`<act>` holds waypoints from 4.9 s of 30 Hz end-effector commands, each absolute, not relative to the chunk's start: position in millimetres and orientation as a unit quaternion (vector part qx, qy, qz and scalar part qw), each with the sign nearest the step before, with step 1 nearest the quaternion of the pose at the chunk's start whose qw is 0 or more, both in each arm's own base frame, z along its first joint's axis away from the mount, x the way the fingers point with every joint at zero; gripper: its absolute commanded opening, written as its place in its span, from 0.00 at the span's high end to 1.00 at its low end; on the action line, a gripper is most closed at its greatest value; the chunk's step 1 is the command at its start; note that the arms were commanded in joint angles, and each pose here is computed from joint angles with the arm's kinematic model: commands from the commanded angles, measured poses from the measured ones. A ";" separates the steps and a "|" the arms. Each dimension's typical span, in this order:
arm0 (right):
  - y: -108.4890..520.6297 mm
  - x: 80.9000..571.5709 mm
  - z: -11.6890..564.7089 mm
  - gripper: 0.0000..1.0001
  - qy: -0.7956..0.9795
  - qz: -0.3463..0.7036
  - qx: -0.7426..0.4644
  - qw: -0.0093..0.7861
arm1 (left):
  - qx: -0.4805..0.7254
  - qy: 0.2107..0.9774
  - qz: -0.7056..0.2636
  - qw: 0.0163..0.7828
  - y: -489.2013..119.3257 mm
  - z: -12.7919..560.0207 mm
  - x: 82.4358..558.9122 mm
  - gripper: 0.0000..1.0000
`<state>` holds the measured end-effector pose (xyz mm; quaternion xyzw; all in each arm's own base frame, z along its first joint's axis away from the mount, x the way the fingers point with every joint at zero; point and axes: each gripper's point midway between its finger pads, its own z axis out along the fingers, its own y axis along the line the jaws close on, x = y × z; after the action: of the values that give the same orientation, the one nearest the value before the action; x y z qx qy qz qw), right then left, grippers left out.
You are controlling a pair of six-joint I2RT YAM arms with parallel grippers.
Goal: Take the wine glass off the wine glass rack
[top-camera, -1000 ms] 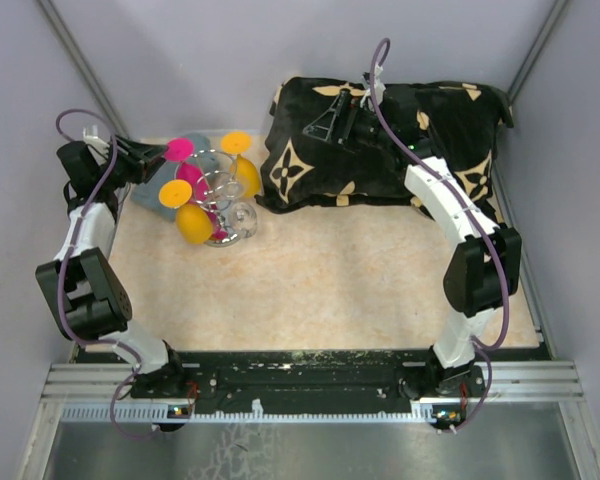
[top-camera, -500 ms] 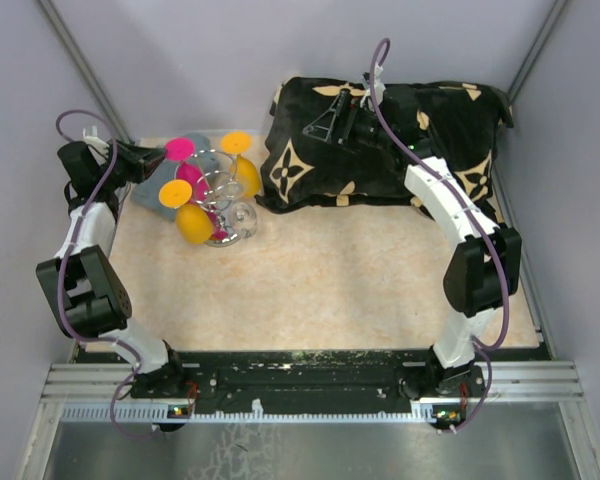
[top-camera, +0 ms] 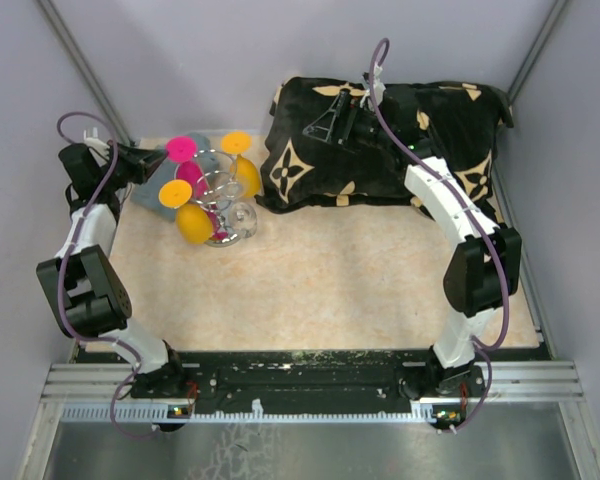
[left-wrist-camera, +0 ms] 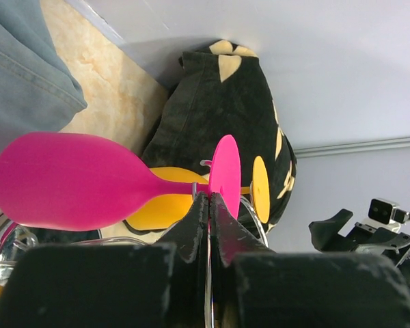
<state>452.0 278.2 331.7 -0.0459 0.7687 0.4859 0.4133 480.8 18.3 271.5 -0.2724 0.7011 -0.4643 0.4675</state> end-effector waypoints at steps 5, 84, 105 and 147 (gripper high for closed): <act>278.0 446.9 355.3 0.15 0.748 0.488 -0.067 0.444 | -0.270 0.687 -0.482 0.472 15.1 278.7 475.0 1.00; 263.6 420.2 358.4 0.02 0.753 0.468 -0.075 0.457 | -0.267 0.639 -0.518 0.503 34.1 321.6 486.3 1.00; 266.7 417.5 354.2 0.02 0.750 0.476 -0.085 0.451 | -0.026 0.599 -0.488 0.635 4.0 463.5 450.8 1.00; 121.1 397.8 445.7 0.02 0.769 0.320 -0.075 0.549 | 0.568 0.474 -0.310 0.598 -291.3 415.0 272.5 1.00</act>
<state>421.5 125.1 415.7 -0.0364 0.7825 0.3356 0.5232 284.2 -286.3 425.6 0.5012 0.5167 -0.3966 0.5697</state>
